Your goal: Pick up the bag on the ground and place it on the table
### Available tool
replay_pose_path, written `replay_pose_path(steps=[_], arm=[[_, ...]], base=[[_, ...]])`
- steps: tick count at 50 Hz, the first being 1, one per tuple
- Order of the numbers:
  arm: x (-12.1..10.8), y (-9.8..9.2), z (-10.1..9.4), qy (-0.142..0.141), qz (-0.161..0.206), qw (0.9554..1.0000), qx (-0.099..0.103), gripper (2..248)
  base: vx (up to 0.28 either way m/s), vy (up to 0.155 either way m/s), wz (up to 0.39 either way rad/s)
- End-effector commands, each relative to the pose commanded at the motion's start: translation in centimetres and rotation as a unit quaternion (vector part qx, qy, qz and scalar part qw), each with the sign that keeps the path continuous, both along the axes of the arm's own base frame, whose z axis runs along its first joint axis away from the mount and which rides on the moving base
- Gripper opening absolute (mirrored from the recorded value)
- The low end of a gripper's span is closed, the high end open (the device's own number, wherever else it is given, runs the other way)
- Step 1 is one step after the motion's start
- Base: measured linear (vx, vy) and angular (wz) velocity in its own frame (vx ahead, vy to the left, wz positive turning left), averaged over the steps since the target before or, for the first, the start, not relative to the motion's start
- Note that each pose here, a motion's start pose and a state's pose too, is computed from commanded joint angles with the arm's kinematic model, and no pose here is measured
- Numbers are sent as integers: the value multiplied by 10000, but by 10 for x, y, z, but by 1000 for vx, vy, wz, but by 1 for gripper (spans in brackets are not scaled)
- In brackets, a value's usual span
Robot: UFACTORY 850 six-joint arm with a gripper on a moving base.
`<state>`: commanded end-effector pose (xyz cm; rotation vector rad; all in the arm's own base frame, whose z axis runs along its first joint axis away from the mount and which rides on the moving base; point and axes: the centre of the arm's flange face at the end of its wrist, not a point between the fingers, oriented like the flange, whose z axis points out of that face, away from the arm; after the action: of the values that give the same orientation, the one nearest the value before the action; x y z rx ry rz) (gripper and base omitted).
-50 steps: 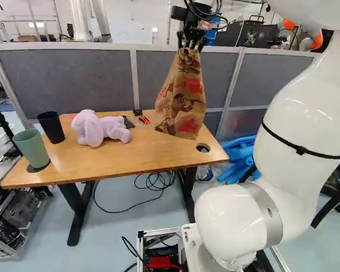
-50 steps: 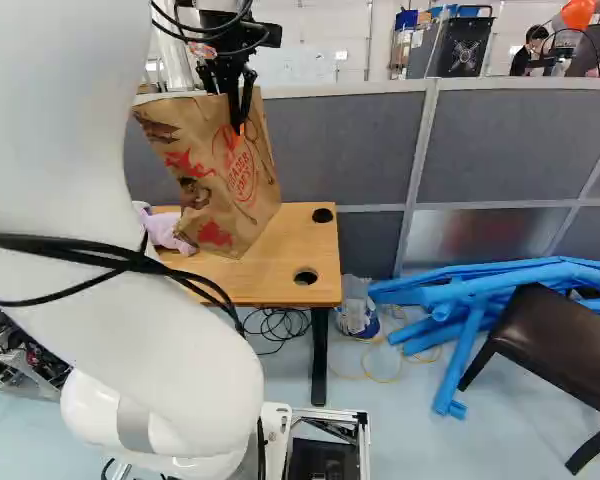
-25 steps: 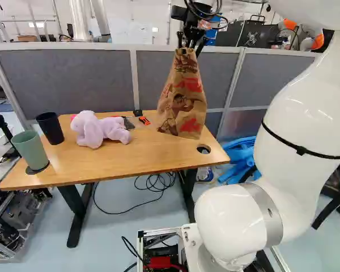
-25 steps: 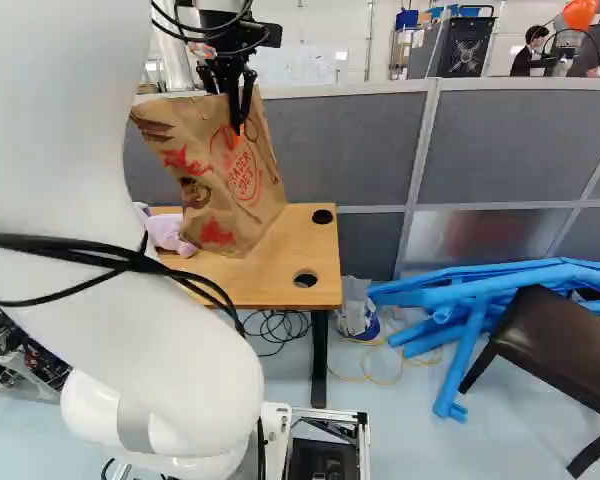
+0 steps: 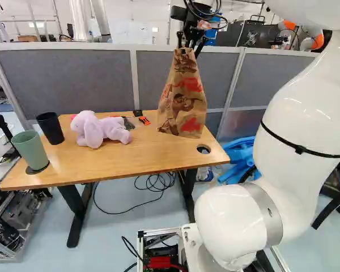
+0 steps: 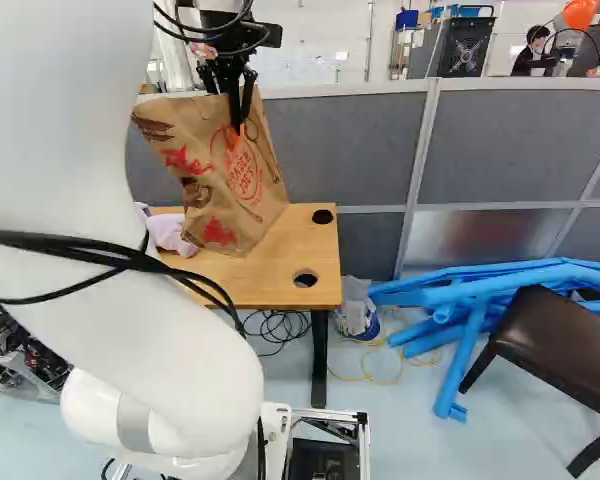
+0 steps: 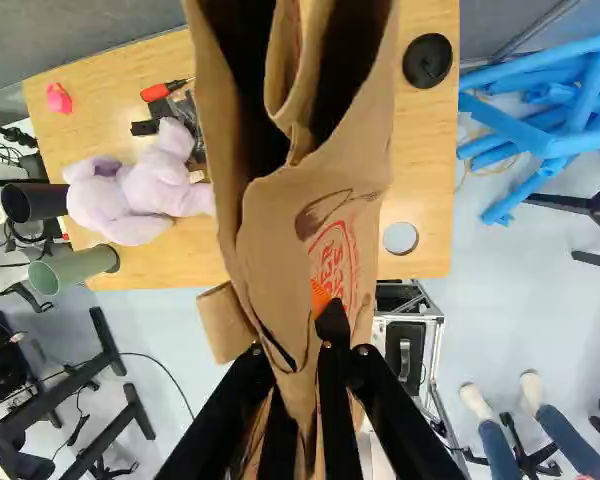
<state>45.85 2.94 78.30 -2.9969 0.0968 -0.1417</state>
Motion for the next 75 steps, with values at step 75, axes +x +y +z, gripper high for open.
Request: replay_pose_path(steps=[75], arm=[[71,2,-76,398,-69,9992,18,21]], base=[[0,0,0]])
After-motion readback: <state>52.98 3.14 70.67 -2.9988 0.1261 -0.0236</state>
